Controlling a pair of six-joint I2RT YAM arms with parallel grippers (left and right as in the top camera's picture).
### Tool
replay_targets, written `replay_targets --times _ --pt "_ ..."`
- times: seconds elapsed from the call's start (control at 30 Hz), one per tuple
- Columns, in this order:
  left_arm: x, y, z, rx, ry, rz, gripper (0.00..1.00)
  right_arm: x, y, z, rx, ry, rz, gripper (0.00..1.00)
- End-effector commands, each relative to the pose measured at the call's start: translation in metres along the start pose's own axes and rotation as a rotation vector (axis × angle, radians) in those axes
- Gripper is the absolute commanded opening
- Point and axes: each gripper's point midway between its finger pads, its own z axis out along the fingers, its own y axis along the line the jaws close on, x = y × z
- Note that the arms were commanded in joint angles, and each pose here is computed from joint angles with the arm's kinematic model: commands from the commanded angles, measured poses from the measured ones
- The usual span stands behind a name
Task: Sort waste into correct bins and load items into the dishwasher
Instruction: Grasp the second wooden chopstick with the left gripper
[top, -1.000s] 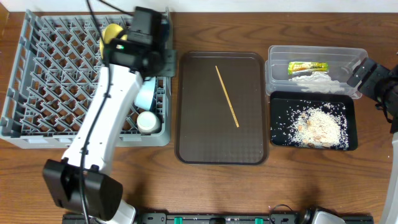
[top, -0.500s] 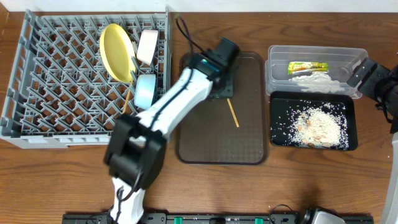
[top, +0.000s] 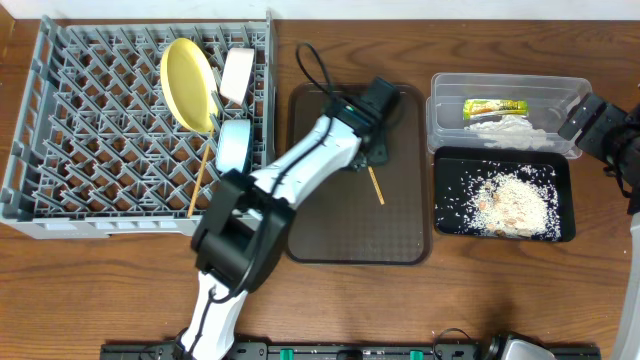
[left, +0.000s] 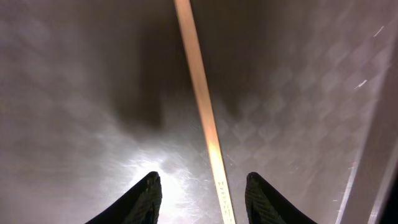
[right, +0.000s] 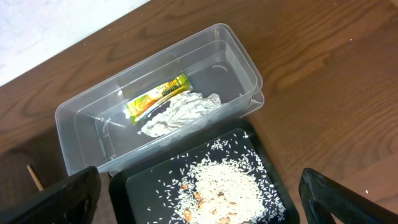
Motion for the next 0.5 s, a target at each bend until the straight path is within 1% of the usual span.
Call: replay_targets --times 0.0,0.33,0.37,0.47 --pt "0.005 -0.001 0.009 -0.022 0.005 -0.022 0.45 -0.005 0.0 -0.005 0.001 -0.018 0.011 0.99" --pt "0.014 -0.001 0.022 -0.041 0.029 -0.025 0.44 -0.005 0.0 -0.005 0.001 -0.018 0.011 0.99" --pt "0.015 -0.001 0.023 -0.043 0.031 -0.025 0.41 -0.005 0.0 -0.005 0.001 -0.018 0.011 0.99" --pt "0.016 0.001 0.028 -0.051 0.039 -0.024 0.4 -0.004 0.0 -0.005 0.001 -0.017 0.011 0.99"
